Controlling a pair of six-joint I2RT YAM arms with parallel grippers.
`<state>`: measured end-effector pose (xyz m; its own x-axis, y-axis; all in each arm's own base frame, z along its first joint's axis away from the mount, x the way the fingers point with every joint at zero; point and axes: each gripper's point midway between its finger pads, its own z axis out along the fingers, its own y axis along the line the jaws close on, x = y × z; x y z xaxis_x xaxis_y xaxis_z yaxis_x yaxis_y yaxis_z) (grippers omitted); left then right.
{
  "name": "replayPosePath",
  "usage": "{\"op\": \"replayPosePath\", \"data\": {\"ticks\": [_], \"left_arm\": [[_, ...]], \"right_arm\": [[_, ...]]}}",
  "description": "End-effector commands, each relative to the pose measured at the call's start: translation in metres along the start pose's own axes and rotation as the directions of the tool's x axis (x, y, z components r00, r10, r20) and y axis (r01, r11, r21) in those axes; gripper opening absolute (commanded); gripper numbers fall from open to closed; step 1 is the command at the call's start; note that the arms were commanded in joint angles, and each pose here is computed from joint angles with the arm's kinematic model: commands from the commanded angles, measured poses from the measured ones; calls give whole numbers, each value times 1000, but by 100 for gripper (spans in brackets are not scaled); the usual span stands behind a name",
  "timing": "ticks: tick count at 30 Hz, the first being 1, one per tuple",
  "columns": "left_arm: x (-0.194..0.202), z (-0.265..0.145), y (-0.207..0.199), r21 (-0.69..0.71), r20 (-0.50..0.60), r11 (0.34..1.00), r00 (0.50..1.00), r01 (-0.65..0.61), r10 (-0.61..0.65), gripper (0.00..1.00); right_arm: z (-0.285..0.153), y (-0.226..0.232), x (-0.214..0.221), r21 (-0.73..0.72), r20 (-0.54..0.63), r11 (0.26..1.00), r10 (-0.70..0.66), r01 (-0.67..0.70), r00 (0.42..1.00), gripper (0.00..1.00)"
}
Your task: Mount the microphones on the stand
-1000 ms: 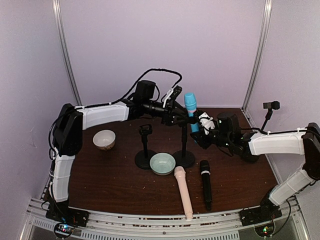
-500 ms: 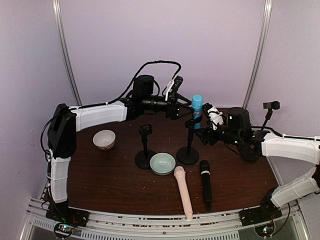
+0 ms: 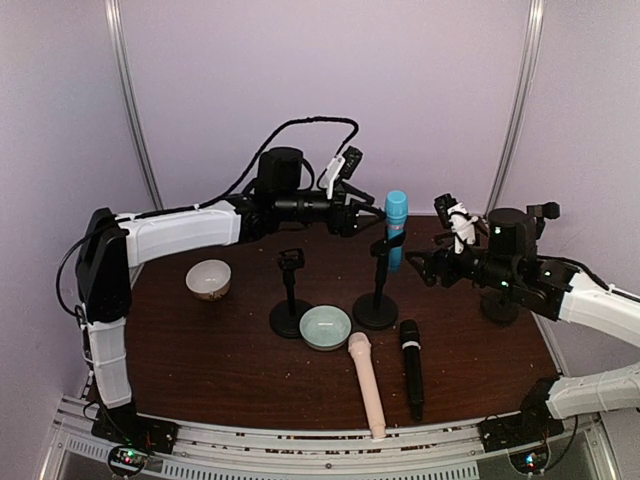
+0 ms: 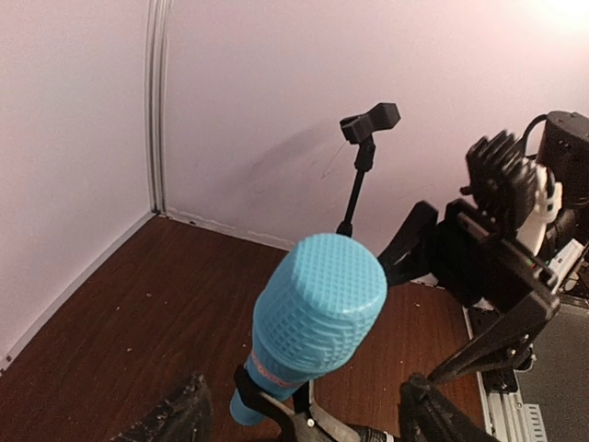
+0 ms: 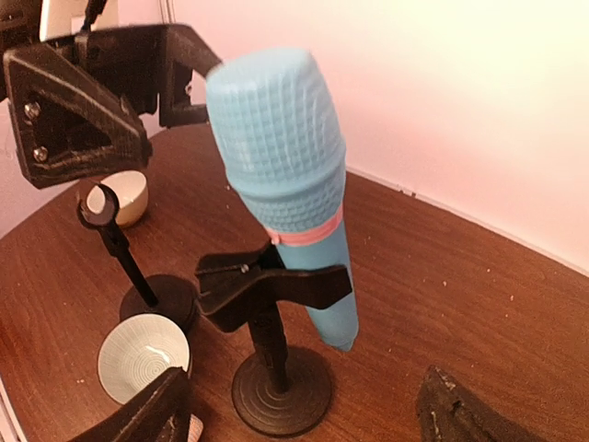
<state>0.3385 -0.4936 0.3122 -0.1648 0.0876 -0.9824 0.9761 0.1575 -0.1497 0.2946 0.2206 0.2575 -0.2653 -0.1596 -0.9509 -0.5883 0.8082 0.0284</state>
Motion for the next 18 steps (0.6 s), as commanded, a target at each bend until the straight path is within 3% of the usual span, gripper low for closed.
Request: {"op": "replayPosePath", "data": {"ticks": [1, 5, 10, 18], "left_arm": [[-19, -41, 4, -191, -98, 979, 994, -72, 54, 72], [0, -75, 2, -282, -221, 954, 974, -105, 42, 72], [7, -114, -8, -372, -138, 922, 989, -109, 61, 74], [13, -115, -21, -333, -153, 942, 988, -34, -19, 73]], "right_arm": [[-15, -3, -33, 29, 100, 999, -40, 38, 994, 87], [-3, 1, -55, 17, 139, 998, -64, 63, 988, 88], [26, 10, -68, -27, 150, 996, -85, 89, 985, 86], [55, 9, -79, -3, 146, 990, -139, 141, 979, 79]]}}
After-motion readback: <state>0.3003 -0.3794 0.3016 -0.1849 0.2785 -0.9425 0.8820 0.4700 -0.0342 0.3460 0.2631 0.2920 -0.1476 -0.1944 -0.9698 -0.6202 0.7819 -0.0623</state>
